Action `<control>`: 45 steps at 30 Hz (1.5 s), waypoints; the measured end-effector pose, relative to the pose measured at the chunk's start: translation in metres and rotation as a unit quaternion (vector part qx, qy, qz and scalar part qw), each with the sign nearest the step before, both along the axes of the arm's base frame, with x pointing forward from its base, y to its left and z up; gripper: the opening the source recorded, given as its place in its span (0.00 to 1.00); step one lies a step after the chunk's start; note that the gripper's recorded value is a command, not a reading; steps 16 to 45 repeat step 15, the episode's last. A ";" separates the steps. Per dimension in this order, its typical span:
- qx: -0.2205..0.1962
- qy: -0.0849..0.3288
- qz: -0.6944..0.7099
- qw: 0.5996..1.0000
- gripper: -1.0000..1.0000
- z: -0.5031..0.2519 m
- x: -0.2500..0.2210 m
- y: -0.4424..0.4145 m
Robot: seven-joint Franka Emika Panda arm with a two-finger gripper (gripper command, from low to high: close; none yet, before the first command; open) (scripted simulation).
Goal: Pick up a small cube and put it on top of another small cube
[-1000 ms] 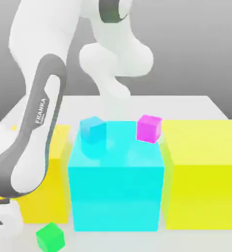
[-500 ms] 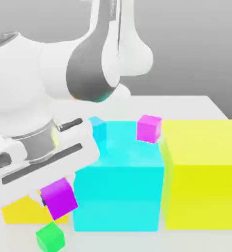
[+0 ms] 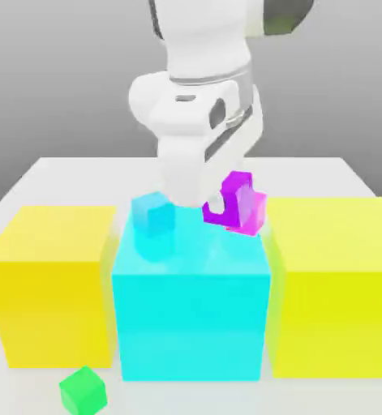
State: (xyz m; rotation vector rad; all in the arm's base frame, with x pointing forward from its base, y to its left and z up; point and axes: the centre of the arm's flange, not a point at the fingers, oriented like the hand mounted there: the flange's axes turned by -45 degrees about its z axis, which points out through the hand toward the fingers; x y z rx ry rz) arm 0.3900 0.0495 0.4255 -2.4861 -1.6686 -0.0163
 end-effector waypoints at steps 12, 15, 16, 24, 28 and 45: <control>-0.058 -0.043 0.122 0.990 1.00 -0.028 -0.078 0.037; -0.058 -0.043 0.122 0.990 1.00 -0.028 -0.078 0.037; -0.058 -0.043 0.122 0.990 1.00 -0.028 -0.078 0.037; -0.058 -0.043 0.122 0.990 1.00 -0.028 -0.078 0.037; -0.058 -0.043 0.122 0.990 1.00 -0.028 -0.078 0.037; -0.058 -0.043 0.122 0.990 1.00 -0.028 -0.078 0.037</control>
